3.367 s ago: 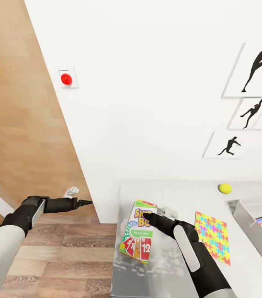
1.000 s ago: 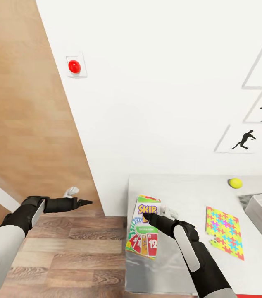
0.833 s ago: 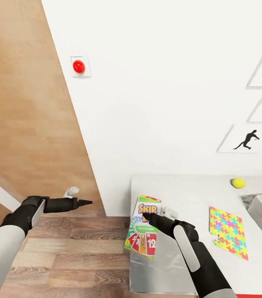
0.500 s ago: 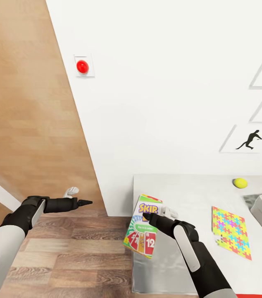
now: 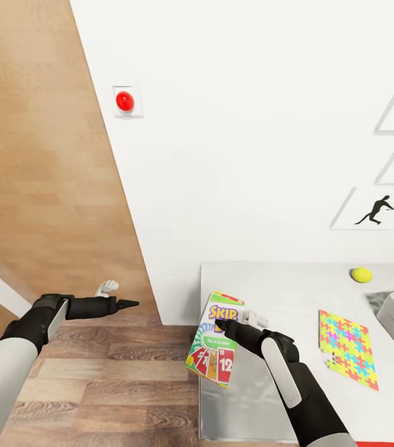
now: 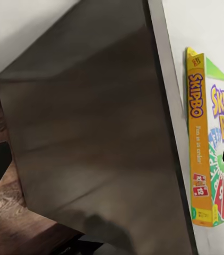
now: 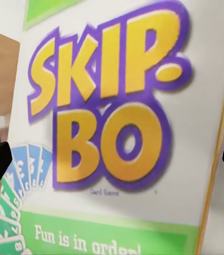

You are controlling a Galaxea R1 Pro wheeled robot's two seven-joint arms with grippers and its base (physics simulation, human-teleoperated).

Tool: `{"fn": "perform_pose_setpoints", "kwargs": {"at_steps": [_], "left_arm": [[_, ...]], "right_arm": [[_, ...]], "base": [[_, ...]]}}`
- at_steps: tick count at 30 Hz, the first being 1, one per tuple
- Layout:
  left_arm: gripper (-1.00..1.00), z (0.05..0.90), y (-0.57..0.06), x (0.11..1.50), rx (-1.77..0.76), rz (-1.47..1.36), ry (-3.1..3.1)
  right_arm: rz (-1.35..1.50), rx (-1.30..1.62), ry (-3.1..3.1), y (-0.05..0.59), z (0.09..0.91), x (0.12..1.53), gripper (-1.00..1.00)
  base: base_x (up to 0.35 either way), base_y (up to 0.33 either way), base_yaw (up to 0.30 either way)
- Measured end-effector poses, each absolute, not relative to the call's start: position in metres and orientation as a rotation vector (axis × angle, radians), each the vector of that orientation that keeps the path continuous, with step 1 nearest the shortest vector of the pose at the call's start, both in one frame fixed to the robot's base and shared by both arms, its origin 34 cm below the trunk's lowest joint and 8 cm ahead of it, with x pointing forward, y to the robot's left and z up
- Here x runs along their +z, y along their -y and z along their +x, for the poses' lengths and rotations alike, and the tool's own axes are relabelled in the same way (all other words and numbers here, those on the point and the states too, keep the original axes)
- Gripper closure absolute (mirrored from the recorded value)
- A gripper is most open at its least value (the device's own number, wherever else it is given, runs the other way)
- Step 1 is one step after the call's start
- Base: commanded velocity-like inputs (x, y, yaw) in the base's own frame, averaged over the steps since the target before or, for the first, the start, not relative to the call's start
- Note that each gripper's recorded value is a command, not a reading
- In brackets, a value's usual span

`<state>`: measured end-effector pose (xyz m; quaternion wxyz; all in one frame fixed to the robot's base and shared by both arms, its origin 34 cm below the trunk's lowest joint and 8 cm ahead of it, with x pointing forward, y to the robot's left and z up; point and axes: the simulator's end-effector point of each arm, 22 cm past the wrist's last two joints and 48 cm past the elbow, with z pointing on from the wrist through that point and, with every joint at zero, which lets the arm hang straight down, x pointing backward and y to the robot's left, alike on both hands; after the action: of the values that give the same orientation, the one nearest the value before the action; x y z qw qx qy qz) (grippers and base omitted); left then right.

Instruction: Put all the toys in the child's room - the three board games (two on the bed and one on the table), the two jigsaw puzzles on the table, and the tennis ball on the table - inside the toy box on the table in the child's room.

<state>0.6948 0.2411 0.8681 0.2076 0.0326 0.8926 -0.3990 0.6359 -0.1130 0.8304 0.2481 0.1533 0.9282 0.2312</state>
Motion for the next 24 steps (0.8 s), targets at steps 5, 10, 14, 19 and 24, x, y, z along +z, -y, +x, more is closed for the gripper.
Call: {"fn": "perform_pose_setpoints", "kwargs": {"at_steps": [5, 10, 14, 19, 24], "left_arm": [[-1.00, 0.696, -0.241, 0.872, -1.106, 0.095, -2.480], [-1.00, 0.697, -0.241, 0.877, -1.104, 0.099, -2.472], [-1.00, 0.698, -0.241, 0.881, -1.102, 0.103, -2.467], [-1.00, 0.699, -0.241, 0.885, -1.099, 0.107, -2.460], [-1.00, 0.699, -0.241, 0.890, -1.097, 0.112, -2.453]], "right_arm": [[0.414, 0.625, -2.523, 0.116, 0.637, 0.834, -1.00], [0.410, 0.624, -2.511, 0.117, 0.640, 0.840, -1.00], [0.406, 0.623, -2.500, 0.118, 0.642, 0.845, -1.00], [0.402, 0.622, -2.491, 0.119, 0.643, 0.850, -1.00], [0.388, 0.627, -2.452, 0.119, 0.649, 0.867, -1.00]], "base": [[0.000, 0.000, 0.000], [0.000, 0.000, 0.000], [0.000, -0.002, 0.000], [0.000, -0.097, 0.000], [0.000, -0.124, 0.000]]}}
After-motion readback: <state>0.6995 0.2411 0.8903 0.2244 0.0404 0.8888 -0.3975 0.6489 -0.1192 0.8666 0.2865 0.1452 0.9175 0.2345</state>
